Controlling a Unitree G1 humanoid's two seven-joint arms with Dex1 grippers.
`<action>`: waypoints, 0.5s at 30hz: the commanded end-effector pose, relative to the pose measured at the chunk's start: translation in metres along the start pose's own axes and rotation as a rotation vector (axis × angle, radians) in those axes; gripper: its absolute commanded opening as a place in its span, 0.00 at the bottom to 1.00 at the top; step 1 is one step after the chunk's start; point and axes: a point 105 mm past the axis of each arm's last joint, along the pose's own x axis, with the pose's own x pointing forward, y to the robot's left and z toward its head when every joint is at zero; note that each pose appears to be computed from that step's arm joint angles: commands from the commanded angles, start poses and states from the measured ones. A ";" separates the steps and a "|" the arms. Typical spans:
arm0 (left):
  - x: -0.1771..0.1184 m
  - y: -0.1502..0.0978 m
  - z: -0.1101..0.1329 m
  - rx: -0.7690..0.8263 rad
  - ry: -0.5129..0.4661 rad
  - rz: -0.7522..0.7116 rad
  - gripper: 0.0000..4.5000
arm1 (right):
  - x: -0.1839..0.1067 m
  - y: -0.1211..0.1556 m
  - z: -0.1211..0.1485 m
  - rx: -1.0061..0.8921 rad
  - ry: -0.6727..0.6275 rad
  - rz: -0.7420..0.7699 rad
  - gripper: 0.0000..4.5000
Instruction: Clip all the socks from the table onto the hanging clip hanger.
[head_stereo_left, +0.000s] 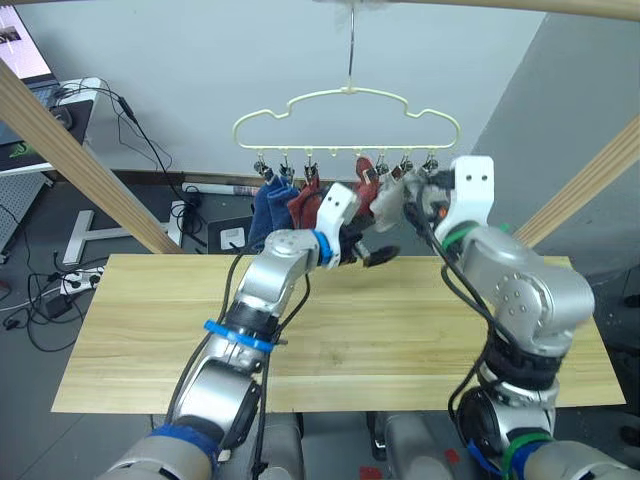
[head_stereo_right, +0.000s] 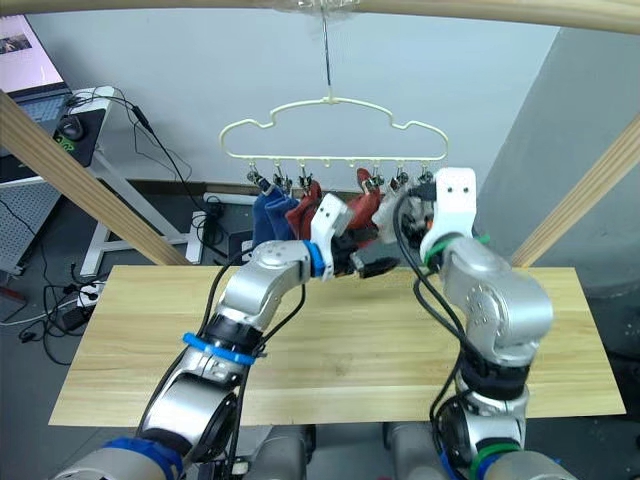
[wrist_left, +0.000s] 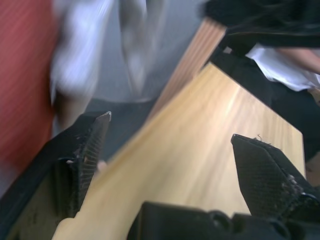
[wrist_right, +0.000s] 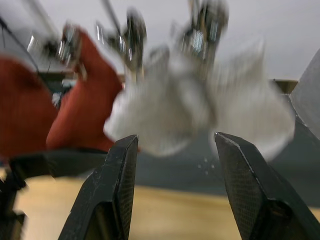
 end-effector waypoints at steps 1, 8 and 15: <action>-0.018 -0.010 -0.004 -0.010 -0.020 -0.015 0.95 | -0.022 0.007 -0.003 -0.079 -0.046 0.058 0.56; -0.080 0.007 -0.052 -0.101 -0.047 0.240 0.95 | -0.062 -0.009 -0.074 -0.166 0.050 0.027 0.56; -0.133 0.006 -0.091 -0.186 0.003 0.408 0.95 | -0.099 -0.018 -0.116 -0.164 0.068 -0.034 0.56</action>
